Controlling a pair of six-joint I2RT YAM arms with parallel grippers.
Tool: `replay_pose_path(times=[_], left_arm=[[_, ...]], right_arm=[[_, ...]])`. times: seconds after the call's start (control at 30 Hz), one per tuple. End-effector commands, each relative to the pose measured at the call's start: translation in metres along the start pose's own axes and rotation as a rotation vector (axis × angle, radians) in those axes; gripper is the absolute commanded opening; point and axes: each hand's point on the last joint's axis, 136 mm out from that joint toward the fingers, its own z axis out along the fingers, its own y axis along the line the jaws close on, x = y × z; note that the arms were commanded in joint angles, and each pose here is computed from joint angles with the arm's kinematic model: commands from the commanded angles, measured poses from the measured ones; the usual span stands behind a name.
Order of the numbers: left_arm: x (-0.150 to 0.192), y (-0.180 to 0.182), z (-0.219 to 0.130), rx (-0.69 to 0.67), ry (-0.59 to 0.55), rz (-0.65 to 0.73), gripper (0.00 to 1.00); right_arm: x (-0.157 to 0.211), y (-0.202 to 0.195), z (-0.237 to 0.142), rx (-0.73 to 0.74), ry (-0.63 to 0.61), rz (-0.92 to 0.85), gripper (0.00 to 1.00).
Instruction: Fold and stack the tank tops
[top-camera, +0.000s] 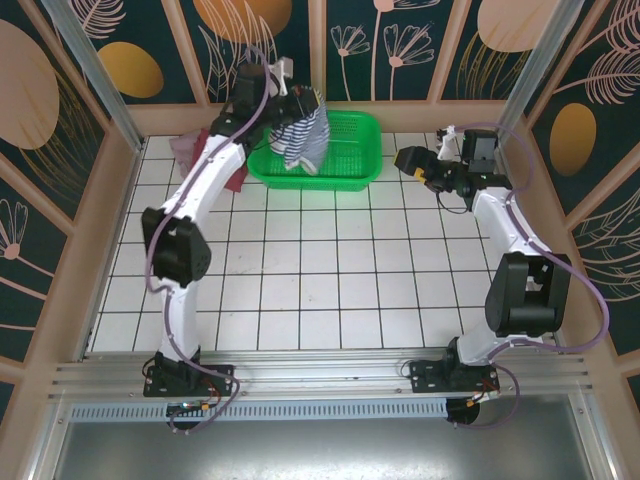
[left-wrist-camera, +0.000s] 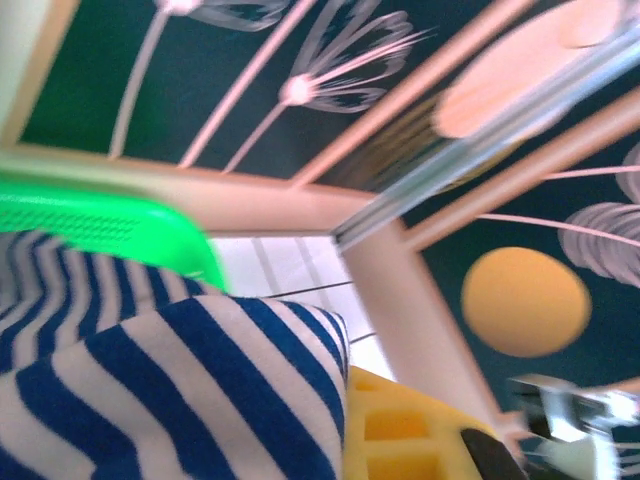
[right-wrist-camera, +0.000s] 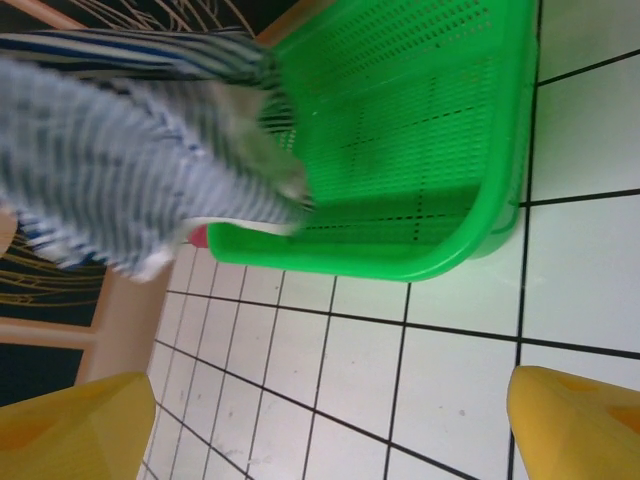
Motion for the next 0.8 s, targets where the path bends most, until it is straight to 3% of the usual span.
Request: replay_pose_path(times=[0.0, 0.2, 0.3, 0.4, 0.5, 0.57, 0.6, 0.7, 0.77], left_arm=[[0.033, -0.039, -0.024, 0.019, 0.094, -0.005, 0.00], [0.087, -0.085, -0.086, -0.018, 0.164, -0.170, 0.01], [0.112, -0.080, -0.108, -0.048, 0.160, -0.274, 0.04], [0.147, -0.035, -0.113, -0.169, 0.179, -0.321, 0.05], [0.211, 0.027, -0.098, -0.256, 0.267, -0.365, 0.08], [0.246, 0.081, -0.093, -0.391, 0.296, -0.326, 0.16], [0.255, 0.104, -0.094, -0.474, 0.309, -0.290, 0.23], [0.259, 0.160, -0.103, -0.652, 0.290, -0.229, 0.26], [0.251, 0.174, -0.107, -0.732, 0.311, -0.162, 0.40]], right_arm=[[-0.011, 0.036, -0.017, -0.120, -0.053, -0.075, 0.95], [0.011, 0.054, -0.036, -0.159, -0.041, -0.121, 0.95], [0.029, 0.052, -0.044, -0.141, -0.022, -0.119, 0.94], [0.060, 0.043, -0.046, -0.094, 0.027, -0.104, 0.94], [0.099, 0.025, -0.044, 0.001, 0.084, -0.077, 0.92], [0.130, 0.011, -0.040, 0.087, 0.117, -0.049, 0.90], [0.143, 0.004, -0.039, 0.122, 0.128, -0.029, 0.89], [0.181, -0.001, -0.034, 0.174, 0.157, 0.051, 0.85], [0.209, 0.001, -0.029, 0.200, 0.192, 0.069, 0.85]])
